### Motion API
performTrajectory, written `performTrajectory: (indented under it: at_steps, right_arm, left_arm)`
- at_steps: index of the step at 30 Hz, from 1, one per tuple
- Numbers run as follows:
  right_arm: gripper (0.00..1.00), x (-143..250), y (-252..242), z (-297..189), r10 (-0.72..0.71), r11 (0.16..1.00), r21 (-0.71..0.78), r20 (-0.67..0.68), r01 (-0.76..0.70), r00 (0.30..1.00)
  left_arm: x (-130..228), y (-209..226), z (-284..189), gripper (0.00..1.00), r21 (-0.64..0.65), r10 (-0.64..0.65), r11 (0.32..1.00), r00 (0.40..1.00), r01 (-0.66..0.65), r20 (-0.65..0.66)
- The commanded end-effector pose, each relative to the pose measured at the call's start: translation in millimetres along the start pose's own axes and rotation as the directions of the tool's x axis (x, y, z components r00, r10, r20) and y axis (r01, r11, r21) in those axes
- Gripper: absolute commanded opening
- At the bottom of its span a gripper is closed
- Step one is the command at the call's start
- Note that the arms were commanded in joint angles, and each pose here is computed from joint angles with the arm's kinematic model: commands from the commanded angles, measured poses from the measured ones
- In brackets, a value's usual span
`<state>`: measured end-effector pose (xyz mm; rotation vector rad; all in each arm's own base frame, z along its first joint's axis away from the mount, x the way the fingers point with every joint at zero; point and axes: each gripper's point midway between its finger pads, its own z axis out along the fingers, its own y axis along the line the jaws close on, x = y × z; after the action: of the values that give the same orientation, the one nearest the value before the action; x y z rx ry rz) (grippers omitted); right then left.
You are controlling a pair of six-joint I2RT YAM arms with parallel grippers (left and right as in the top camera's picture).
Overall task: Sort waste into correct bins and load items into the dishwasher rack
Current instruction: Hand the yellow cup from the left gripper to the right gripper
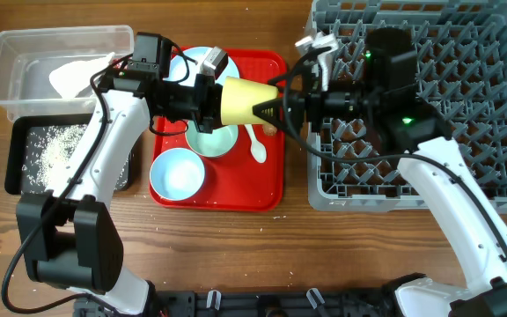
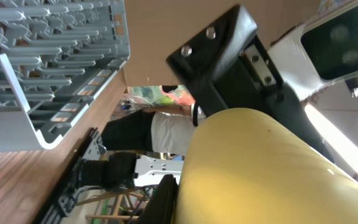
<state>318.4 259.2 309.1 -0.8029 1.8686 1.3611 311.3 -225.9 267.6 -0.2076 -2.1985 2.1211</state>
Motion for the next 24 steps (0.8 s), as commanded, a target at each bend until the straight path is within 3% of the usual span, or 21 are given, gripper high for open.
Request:
performTrajectory:
  at_steps: [1, 2, 8, 12, 18, 24]
  right_arm:
    - [0.85, 1.0, 9.8, 1.0, -0.012, 0.999, -0.040, -0.008, 0.011, 1.000]
    - [0.81, 1.6, 10.1, 1.0, -0.009, 0.999, -0.042, -0.010, 0.009, 1.000]
    - [0.80, 8.0, 11.9, 2.5, 0.016, 0.999, -0.049, -0.032, -0.018, 0.999]
    - [0.63, 7.7, 11.9, 2.6, 0.015, 0.999, -0.049, -0.031, -0.016, 0.999]
    - [0.50, 7.5, 11.5, 2.5, 0.014, 0.999, -0.047, -0.030, -0.016, 0.999]
    - [0.50, 4.2, 1.1, -4.8, 0.024, 1.000, -0.011, -0.013, -0.024, 1.000]
  left_arm:
    - [3.8, -15.6, 1.2, 0.04, 0.045, -0.013, 0.999, 1.000, 0.014, -0.020]
    - [3.8, -15.7, 1.2, 0.04, 0.045, -0.012, 0.999, 1.000, 0.013, -0.020]
    - [2.9, -15.6, -0.5, 0.04, 0.045, -0.020, 0.999, 1.000, 0.021, -0.015]
    - [2.9, -15.5, -0.5, 0.04, 0.045, -0.021, 0.999, 1.000, 0.022, -0.015]
    - [3.0, -15.5, -0.4, 0.24, 0.045, -0.021, 0.999, 1.000, 0.022, -0.015]
    - [3.0, -15.6, -0.4, 0.30, 0.045, -0.021, 0.999, 1.000, 0.021, -0.015]
